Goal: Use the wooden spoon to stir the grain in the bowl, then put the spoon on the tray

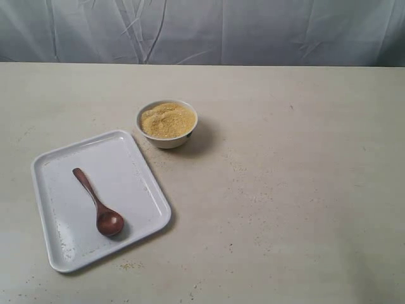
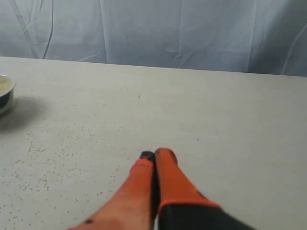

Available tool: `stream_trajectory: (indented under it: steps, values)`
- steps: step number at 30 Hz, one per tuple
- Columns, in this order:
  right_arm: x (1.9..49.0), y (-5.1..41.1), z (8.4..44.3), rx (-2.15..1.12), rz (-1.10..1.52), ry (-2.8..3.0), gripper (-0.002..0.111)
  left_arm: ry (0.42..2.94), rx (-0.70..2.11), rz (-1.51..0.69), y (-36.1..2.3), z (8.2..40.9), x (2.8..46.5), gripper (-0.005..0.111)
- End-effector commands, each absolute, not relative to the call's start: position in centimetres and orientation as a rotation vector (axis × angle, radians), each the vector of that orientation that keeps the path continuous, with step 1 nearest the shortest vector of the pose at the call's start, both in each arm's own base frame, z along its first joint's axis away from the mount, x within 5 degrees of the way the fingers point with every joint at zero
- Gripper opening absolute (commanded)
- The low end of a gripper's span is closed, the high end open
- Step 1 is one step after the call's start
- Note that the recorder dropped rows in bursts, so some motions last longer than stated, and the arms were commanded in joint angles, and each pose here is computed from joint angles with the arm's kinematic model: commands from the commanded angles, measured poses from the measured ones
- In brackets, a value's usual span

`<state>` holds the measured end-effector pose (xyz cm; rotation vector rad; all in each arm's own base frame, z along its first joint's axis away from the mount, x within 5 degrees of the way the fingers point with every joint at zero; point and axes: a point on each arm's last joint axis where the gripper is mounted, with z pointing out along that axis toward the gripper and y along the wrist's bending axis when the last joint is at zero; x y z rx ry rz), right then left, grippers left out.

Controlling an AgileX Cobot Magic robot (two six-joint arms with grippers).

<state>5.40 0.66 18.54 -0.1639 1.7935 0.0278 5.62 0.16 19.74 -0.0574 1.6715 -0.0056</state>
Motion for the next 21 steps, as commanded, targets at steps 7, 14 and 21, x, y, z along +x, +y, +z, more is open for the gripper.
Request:
stream_trajectory:
  steps: [7, 14, 21]
  values:
    - [5.40, 0.63, 18.57, -0.162, 0.021, 1.781, 0.000, 1.662, -0.061, -0.003, 0.18, 19.68, 5.61, 0.000]
    - [5.40, 0.63, 18.59, -0.081, 0.087, 1.785, 0.000, 1.662, -0.061, -0.003, 0.18, 19.68, 5.61, 0.000]
    - [5.41, 0.61, 18.60, -0.035, 0.120, 1.785, 0.000, 1.662, -0.061, -0.003, 0.18, 19.68, 5.61, 0.000]
